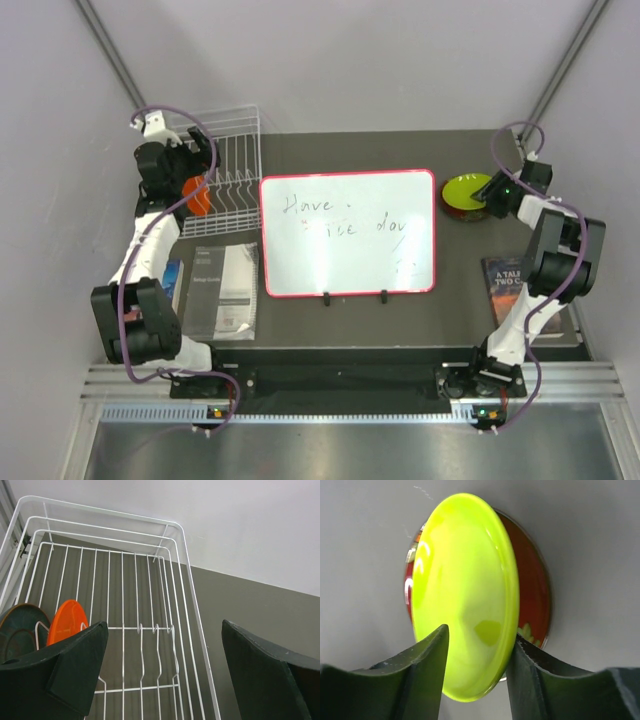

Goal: Unload the plates from the dish rack

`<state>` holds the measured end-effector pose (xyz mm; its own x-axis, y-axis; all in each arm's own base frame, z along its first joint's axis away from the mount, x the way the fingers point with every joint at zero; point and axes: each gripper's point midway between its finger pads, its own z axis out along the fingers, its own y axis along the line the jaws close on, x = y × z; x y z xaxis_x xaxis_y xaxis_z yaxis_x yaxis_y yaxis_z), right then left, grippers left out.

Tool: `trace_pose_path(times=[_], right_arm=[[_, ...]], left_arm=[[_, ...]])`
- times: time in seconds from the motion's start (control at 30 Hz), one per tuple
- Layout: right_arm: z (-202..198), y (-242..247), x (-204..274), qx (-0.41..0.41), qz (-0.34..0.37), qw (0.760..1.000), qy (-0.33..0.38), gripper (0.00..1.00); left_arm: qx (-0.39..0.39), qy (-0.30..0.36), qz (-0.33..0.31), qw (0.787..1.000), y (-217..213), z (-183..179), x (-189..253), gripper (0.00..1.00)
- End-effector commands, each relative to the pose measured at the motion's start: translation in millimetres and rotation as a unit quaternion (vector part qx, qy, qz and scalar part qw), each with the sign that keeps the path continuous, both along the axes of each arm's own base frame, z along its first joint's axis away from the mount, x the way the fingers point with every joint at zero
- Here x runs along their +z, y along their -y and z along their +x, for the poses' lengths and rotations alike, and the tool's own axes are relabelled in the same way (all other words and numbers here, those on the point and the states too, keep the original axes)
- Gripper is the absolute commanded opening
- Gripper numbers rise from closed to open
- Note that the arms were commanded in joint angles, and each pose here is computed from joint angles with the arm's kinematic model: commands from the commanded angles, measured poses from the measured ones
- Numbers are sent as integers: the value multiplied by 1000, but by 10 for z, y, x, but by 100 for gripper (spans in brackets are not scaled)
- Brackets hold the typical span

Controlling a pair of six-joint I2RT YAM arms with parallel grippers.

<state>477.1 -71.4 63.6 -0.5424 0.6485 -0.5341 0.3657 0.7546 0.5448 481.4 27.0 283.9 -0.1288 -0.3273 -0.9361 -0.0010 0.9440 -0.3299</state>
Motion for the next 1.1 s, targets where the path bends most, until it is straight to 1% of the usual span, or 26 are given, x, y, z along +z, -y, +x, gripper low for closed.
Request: trace_pose_path(times=[0.0, 0.03, 0.07, 0.13, 0.3, 0.5, 0.53, 0.7, 0.8, 0.87, 0.97, 1.0, 1.07], right_arm=[[21, 173, 230, -8, -48, 999, 5, 48], [-12, 177, 220, -10, -50, 999, -3, 48], [-35, 210, 244, -13, -60, 998, -4, 54], [-99, 246, 248, -20, -71, 997, -19, 59], [-186, 295, 367, -22, -113, 993, -33, 61], [-280, 402, 594, -46, -179, 982, -44, 63], [-288, 419, 666, -52, -188, 980, -38, 64], [-284, 335, 811, -45, -186, 981, -7, 64], [-259, 286, 850, -40, -180, 983, 1, 64], [-233, 210, 852, -28, -168, 985, 7, 64], [-220, 127, 881, -18, -164, 986, 12, 64], [-219, 109, 887, -17, -163, 986, 14, 64], [-227, 68, 945, -12, -163, 986, 22, 64]], left_arm=[[5, 14, 6, 1000, -37, -55, 101, 99], [7, 12, 8, 1000, -46, -58, 86, 99], [10, 12, 11, 1000, -68, -62, 92, 99], [10, 9, 14, 1000, -73, -65, 77, 99], [17, 1, 18, 1000, -121, -69, 36, 99], [32, -6, 28, 999, -193, -74, 0, 99], [33, -6, 32, 999, -196, -80, 5, 99], [73, -13, 43, 996, -379, -89, -28, 99], [122, -22, 58, 991, -572, -112, -60, 99], [135, -32, 67, 988, -638, -97, -131, 98], [144, -54, 65, 986, -699, -56, -314, 92], [141, -59, 63, 986, -692, -36, -368, 89], [143, -73, 57, 985, -732, -1, -504, 88]])
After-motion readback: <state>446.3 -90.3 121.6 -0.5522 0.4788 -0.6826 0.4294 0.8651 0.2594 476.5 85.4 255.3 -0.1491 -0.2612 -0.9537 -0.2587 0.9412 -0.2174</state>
